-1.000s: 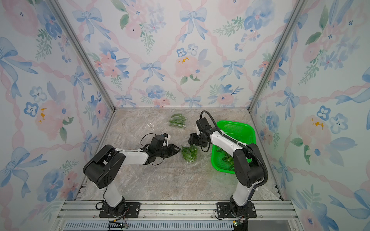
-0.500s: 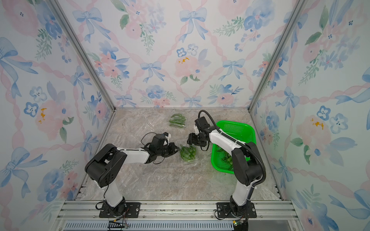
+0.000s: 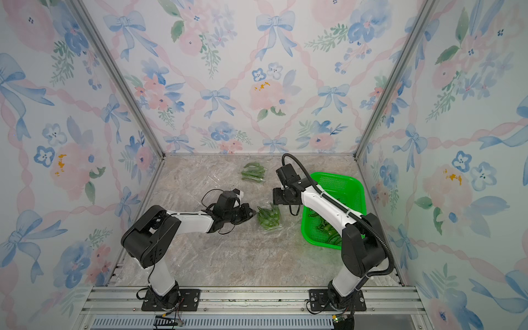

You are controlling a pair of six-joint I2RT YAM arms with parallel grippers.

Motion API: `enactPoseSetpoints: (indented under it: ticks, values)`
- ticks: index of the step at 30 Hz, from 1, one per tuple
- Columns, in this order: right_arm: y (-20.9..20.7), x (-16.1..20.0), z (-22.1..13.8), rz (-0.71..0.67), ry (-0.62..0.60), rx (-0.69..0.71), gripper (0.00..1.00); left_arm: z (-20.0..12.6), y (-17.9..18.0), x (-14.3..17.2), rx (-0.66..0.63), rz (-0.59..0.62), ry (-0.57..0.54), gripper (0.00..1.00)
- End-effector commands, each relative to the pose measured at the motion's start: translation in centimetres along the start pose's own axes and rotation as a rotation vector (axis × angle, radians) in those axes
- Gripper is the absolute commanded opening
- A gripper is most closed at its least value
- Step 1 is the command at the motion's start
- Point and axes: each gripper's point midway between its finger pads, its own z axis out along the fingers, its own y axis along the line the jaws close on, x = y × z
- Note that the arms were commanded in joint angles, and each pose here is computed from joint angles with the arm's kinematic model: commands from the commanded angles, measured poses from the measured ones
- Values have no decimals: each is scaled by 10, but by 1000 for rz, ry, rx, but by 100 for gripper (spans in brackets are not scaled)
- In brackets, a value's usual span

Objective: Take small green peppers out of containers
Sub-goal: Open the packing box at the center of the board.

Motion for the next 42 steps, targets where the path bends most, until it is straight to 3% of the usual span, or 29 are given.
enactPoseSetpoints:
  ticks: [1,10,21,32,42]
  values:
    - [19,19,-15,-138,30,30,66,-7,3,-5,-39,4,-20,5]
    - [59,57,5,-269,62,62,63,-5,4,0,-42,6,-4,4]
    - [95,82,32,-313,108,53,60,-5,3,1,-38,8,2,5]
    - [87,83,50,-272,107,105,57,-4,2,0,-34,9,5,5]
    - [72,84,64,-233,108,163,43,-3,3,1,-33,11,12,5]
